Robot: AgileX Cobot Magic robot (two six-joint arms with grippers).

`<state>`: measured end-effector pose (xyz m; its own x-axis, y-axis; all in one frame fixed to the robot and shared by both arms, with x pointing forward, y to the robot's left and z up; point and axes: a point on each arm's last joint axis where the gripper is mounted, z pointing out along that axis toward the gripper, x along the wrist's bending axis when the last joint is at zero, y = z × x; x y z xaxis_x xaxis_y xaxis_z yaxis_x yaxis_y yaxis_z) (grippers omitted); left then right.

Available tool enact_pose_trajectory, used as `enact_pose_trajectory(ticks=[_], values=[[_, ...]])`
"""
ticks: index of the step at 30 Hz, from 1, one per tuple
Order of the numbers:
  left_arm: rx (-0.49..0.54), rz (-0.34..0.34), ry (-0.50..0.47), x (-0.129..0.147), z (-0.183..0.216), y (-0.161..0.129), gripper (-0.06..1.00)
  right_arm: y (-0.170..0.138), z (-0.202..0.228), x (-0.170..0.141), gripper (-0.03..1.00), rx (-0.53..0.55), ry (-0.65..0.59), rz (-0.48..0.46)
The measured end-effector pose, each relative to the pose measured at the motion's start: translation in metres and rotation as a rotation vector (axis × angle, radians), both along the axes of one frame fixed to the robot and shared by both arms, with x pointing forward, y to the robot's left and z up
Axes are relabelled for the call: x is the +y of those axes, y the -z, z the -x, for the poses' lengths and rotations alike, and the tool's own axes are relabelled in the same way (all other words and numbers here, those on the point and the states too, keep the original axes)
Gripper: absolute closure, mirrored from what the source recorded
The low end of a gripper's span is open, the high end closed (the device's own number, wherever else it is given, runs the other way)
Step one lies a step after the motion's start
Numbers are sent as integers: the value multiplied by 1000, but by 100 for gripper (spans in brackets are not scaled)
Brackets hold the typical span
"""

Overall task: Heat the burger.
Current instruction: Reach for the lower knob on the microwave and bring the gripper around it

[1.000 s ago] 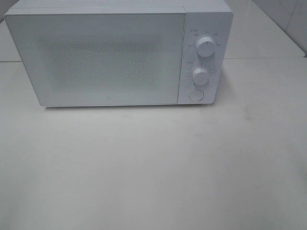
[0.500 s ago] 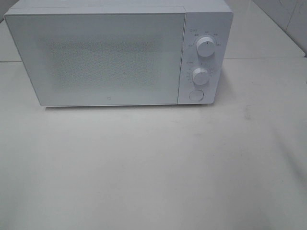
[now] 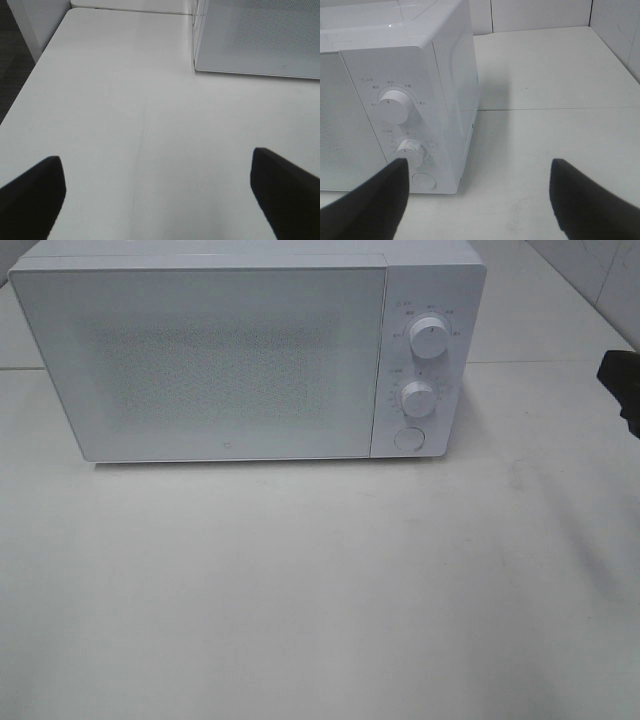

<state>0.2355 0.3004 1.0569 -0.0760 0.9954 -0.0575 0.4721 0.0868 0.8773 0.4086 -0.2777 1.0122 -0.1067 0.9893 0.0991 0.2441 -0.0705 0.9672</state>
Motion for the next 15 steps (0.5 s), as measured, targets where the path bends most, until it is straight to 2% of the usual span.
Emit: enact_pose_trajectory(ticks=[15], values=[[0,0,0,0,0,0,2,31,-41,3,20,-49,16,6]])
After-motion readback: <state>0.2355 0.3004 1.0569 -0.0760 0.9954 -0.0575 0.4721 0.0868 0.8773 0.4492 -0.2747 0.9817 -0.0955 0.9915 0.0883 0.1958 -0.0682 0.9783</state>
